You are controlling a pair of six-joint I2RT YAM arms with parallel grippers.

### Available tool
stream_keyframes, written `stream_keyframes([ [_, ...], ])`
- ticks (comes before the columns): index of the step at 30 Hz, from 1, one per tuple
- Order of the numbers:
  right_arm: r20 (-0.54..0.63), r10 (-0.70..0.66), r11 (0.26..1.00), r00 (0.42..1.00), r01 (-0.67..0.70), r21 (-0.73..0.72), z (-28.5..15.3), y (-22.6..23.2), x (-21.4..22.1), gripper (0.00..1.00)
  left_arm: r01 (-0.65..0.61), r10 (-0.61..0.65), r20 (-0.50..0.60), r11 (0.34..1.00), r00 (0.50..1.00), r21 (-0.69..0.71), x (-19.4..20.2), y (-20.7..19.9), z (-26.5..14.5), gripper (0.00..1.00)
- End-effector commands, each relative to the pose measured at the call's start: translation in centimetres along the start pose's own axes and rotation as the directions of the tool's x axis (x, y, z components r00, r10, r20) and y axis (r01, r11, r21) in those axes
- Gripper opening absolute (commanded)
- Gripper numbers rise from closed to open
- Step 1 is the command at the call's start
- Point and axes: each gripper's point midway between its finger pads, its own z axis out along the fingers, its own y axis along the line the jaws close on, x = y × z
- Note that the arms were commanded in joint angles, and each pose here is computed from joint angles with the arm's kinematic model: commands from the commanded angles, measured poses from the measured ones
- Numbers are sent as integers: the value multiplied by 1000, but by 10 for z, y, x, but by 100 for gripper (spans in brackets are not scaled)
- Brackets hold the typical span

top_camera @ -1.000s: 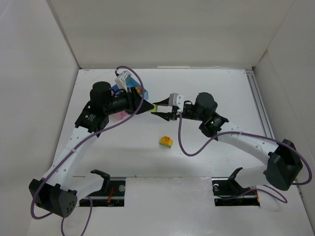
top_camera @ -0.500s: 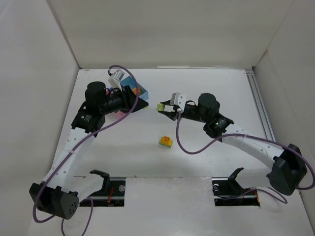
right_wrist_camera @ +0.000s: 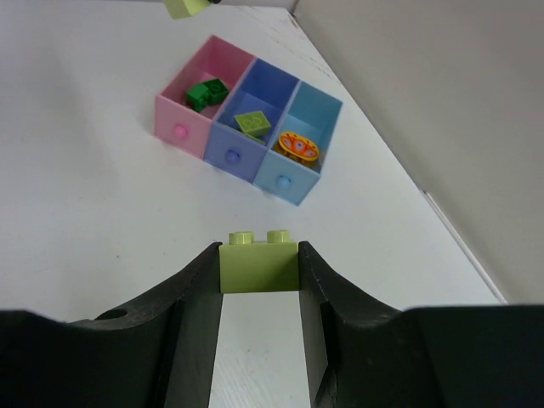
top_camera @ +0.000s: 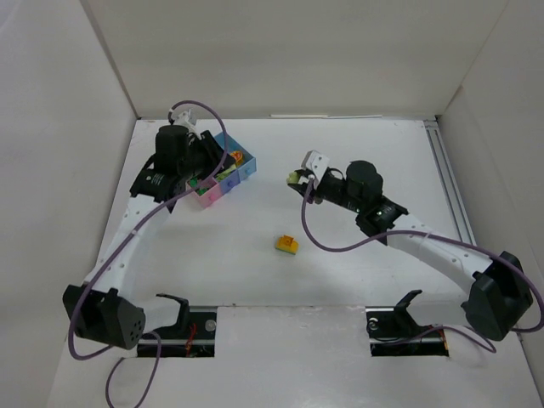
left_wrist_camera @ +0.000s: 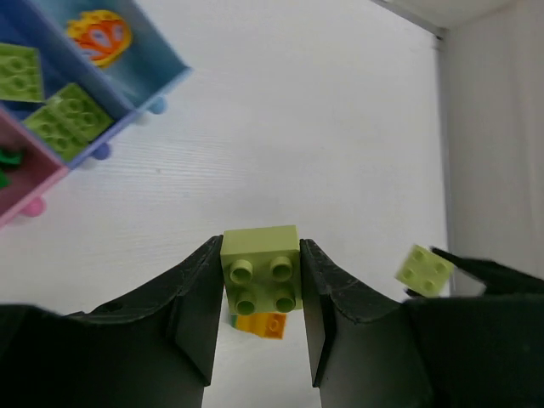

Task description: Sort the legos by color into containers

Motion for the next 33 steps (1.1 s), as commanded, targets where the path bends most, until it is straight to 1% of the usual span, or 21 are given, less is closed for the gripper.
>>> stream_keyframes([
  [1,-50,67,991,996,-61,120,4,-25,7,0,79,-54,97,955,994,-284,-23,49,9,0],
  [2,-58,81,989,995,-74,128,4,-30,9,0,91,-56,107,929,993,-358,-23,64,19,0],
  [4,-60,94,988,994,-85,128,8,-31,10,0,106,-51,143,903,988,-415,-34,75,26,0],
  [5,-68,97,987,993,-88,135,10,-35,13,0,106,-46,139,878,989,-467,-33,89,37,0],
  [8,-81,112,983,990,-99,153,15,-39,18,0,109,-36,159,869,987,-482,-52,88,53,0],
  [9,-92,116,982,989,-100,161,15,-40,20,0,106,-33,146,843,989,-527,-51,101,66,0],
  [10,-92,116,982,989,-100,161,17,-41,20,0,111,-24,171,845,985,-523,-66,94,68,0],
  [11,-93,126,979,988,-109,172,15,-45,22,0,113,-20,178,841,984,-529,-71,95,74,0],
  [12,-97,127,977,987,-108,185,14,-47,23,0,99,-10,159,818,987,-567,-69,107,86,0],
  [13,-101,128,974,987,-106,198,14,-49,24,0,105,-5,180,827,984,-552,-83,98,89,0],
  [14,-101,127,973,987,-104,207,14,-52,21,0,93,2,167,824,986,-559,-85,99,95,0],
  [16,-125,136,962,983,-101,254,11,-63,28,0,89,0,149,806,989,-585,-88,116,114,0],
  [17,-126,136,962,983,-101,254,14,-65,24,0,82,10,153,810,988,-580,-99,110,116,0],
  [18,-140,143,956,980,-100,274,13,-72,29,0,76,13,144,803,989,-591,-102,115,120,0],
  [19,-151,147,957,978,-102,271,12,-71,31,0,66,1,109,794,994,-605,-95,124,135,0],
  [20,-141,145,953,979,-100,286,10,-78,27,0,71,6,128,802,992,-593,-107,117,138,0],
  [23,-142,160,945,977,-110,309,8,-90,28,0,34,15,76,793,997,-609,-101,127,155,0],
  [24,-141,160,945,977,-110,309,8,-90,28,0,43,15,90,792,996,-609,-107,129,156,0],
  [26,-144,162,941,976,-110,319,8,-95,29,0,30,15,69,793,998,-609,-103,133,164,0],
  [27,-145,164,939,976,-109,327,7,-99,31,0,33,18,79,797,997,-602,-107,130,163,0],
  [33,-162,176,936,971,-114,333,8,-105,42,0,19,9,46,818,999,-575,-98,133,182,0],
])
